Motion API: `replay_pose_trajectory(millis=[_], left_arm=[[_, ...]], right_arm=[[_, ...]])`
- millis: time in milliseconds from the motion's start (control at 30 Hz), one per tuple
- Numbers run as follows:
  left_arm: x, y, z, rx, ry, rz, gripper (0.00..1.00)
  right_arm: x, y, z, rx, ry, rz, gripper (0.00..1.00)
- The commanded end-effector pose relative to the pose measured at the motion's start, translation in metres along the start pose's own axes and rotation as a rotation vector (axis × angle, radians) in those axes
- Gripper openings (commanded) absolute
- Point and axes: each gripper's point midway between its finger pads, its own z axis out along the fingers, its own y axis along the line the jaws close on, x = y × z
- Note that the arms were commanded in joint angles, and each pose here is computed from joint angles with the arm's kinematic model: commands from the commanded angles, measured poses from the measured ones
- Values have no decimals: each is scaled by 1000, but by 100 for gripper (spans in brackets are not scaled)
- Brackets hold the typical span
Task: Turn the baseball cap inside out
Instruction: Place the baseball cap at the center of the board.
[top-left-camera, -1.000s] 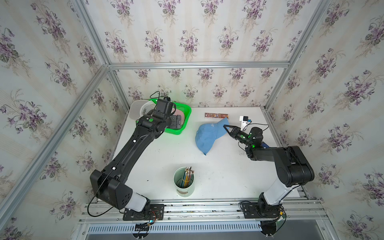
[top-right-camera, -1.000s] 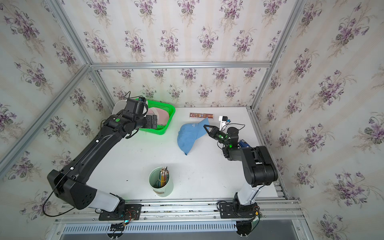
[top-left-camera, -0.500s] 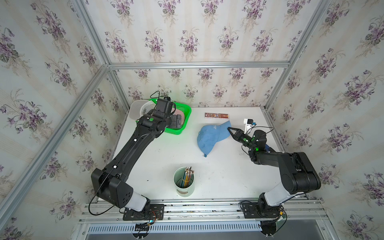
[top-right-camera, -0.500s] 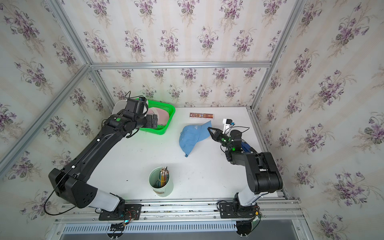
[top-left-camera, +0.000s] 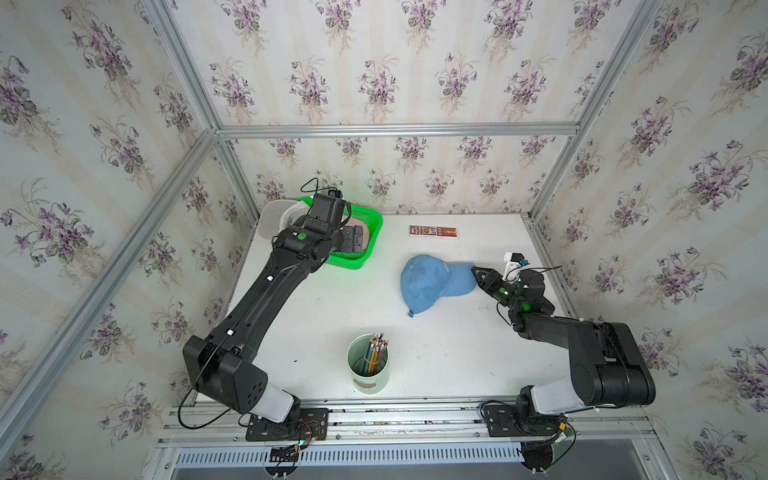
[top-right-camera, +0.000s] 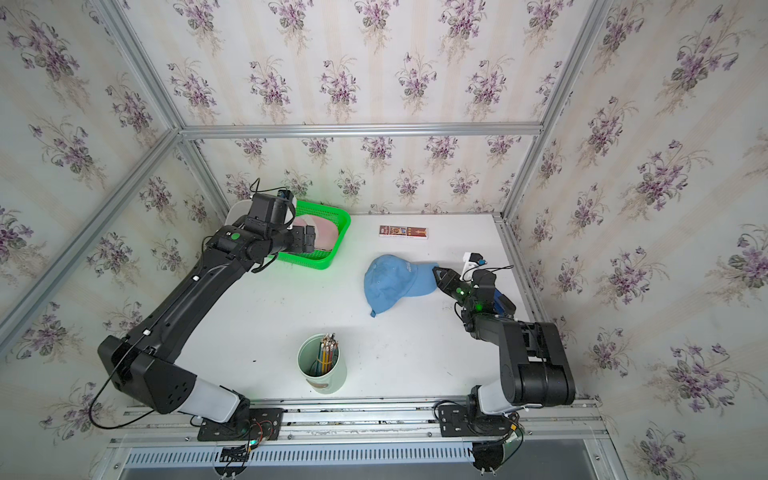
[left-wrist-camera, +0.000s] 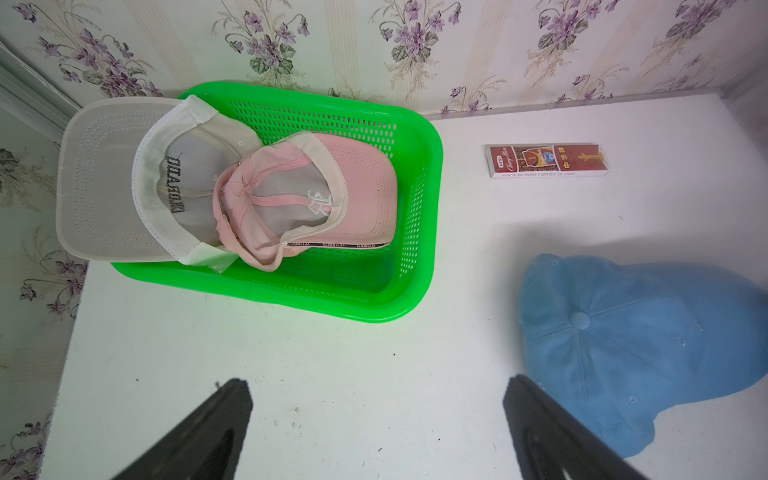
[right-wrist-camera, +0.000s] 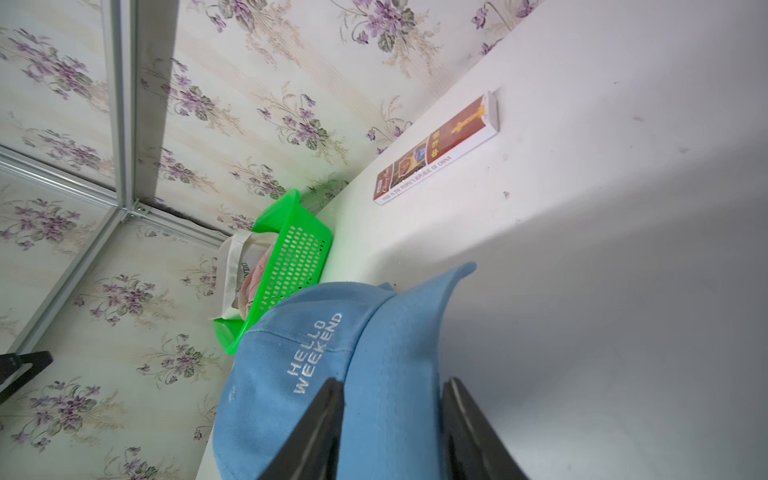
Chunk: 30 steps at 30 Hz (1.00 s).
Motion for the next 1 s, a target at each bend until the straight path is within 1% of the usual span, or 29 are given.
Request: replay_pose_trajectory(millis=[0,100,200,233,300,367,467,567,667,733,767,833,867,933,967], left_arm=[[-2,0,0,-4,-6,30,99],[0,7,1,-53,12,79,99],[-1,20,1,-169,15,156,99],[-2,25,0,-210,14,184,99],[-4,34,-1,-267,11,208,99],[-8,37,-2,-291,-1,222,99],[-15,41,-1,-316,-16,222,99],[-20,50,2,-311,-12,190,99],[-28,76,5,-323,-16,130,99],[-35,97,10,-323,-19,70,99],[-38,104,14,-323,-18,44,99],[-44,119,27,-319,6,-27,99],[-45,123,34,-319,22,-48,99],[-45,131,53,-313,56,-94,99],[-44,135,60,-304,63,-117,99]], right_arm=[[-5,-17,-8,120,-34,-10,46],[-17,-18,-15,191,-59,-48,47],[-34,-20,-29,281,-114,-69,50],[-41,-13,-34,273,-140,-85,51],[-50,0,-36,249,-151,-107,51],[-52,16,-29,238,-127,-154,51],[-43,57,-10,207,-67,-269,52],[-29,106,12,179,1,-397,53],[-17,148,30,155,54,-489,56],[-9,174,45,124,95,-532,60],[-4,184,53,114,116,-553,64],[-1,202,69,96,135,-580,65],[15,221,75,54,158,-604,65],[18,234,86,35,162,-615,66],[20,240,90,21,170,-618,81]])
